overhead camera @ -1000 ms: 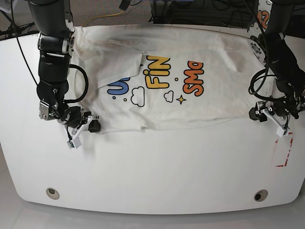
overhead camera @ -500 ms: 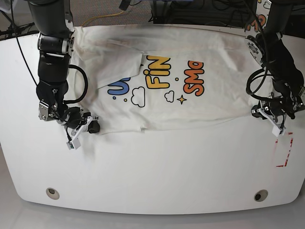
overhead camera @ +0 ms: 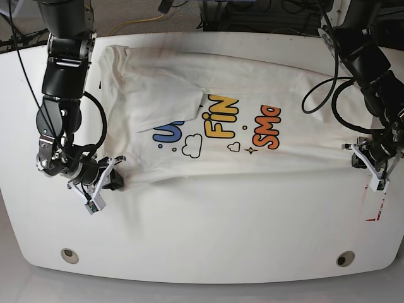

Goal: Fold the T-shirt properly
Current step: 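Fold the hem over toward the collar with both grippers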

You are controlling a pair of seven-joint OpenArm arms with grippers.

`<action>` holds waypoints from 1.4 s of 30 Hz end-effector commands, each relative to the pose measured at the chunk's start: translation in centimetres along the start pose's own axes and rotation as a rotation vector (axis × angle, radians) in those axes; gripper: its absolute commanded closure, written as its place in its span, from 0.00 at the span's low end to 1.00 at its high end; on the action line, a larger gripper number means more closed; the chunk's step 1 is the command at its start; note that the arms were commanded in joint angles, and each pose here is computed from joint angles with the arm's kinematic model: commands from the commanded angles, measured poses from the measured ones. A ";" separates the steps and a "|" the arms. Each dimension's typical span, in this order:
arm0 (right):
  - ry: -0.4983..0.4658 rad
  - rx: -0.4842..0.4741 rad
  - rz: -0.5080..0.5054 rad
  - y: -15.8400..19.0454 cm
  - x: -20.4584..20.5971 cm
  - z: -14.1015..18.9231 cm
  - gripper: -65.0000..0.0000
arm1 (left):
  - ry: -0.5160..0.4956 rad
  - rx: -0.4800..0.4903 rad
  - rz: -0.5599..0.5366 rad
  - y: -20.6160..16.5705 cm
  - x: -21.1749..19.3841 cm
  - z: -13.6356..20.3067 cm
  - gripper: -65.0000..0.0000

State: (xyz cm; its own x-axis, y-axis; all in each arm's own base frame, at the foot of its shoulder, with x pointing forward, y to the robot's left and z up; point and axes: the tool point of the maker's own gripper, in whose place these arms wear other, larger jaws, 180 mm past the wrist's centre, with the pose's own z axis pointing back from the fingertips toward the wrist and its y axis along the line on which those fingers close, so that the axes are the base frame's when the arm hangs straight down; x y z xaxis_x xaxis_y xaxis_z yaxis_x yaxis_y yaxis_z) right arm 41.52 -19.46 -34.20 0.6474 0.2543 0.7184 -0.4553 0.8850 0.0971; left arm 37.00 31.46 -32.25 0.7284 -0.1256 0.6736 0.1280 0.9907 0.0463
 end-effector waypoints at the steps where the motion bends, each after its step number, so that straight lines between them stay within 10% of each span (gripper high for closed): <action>1: -0.064 -0.023 0.060 -0.2 2.7 1.6 1.00 | -0.066 0.043 -0.036 0.9 1.9 1.6 0.89; 27: 0.037 -0.099 0.201 6.6 -5.8 9.2 1.00 | 0.040 0.104 -0.104 2.1 -3.3 3.5 0.89; 42: 0.154 0.039 0.000 9.9 -13.9 12.0 1.00 | 0.135 0.150 -0.191 3.2 -6.9 5.6 0.89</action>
State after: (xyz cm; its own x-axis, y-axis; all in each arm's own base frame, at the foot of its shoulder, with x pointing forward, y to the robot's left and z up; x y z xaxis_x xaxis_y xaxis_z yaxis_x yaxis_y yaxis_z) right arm 20.43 -18.56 -35.63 0.7473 0.3011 0.5923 -0.4680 0.8713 0.1476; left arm 28.13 34.96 -34.92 0.8178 -0.2613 0.5127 0.1743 0.9616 0.2121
